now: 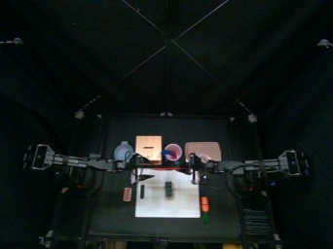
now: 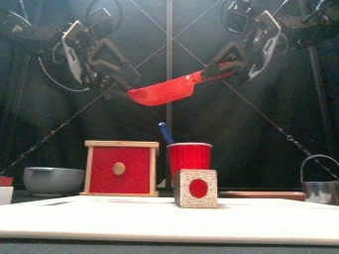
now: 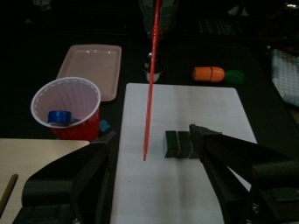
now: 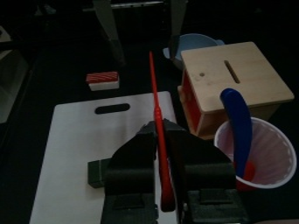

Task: Cut the sushi into 4 pieces with the knife
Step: Grasp knife edge with left hand

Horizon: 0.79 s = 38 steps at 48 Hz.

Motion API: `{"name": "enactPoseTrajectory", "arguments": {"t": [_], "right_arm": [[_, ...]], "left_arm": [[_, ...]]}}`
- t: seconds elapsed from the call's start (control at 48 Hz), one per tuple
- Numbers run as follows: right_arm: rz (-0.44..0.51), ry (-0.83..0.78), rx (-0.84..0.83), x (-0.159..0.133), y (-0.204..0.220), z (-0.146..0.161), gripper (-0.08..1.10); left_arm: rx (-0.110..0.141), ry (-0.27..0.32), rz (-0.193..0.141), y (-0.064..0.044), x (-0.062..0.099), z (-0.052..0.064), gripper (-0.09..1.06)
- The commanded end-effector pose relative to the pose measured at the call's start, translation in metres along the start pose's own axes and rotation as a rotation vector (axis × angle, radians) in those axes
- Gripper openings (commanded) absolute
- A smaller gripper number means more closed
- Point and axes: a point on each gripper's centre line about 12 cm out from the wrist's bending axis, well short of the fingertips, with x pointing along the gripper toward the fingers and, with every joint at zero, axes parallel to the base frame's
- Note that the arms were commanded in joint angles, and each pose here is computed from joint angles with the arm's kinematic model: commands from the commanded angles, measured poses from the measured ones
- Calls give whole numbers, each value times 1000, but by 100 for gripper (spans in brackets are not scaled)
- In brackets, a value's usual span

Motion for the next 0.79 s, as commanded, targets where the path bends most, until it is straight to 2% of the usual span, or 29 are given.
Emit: {"name": "enactPoseTrajectory", "arguments": {"t": [0.021, 0.25, 0.438, 0.583, 0.792], "right_arm": [[2, -43, 4, -1, 1, 13, 32], [8, -36, 2, 0, 3, 11, 32], [9, -30, 2, 2, 4, 10, 32], [8, -29, 2, 2, 3, 10, 32], [6, -24, 7, 2, 3, 8, 32]], "left_arm": [[21, -37, 2, 2, 5, 11, 96], [48, -31, -1, 2, 16, 11, 96], [101, -23, -16, 1, 21, 10, 92], [111, -17, -19, 0, 21, 8, 78], [117, 0, -20, 0, 20, 4, 49]]}}
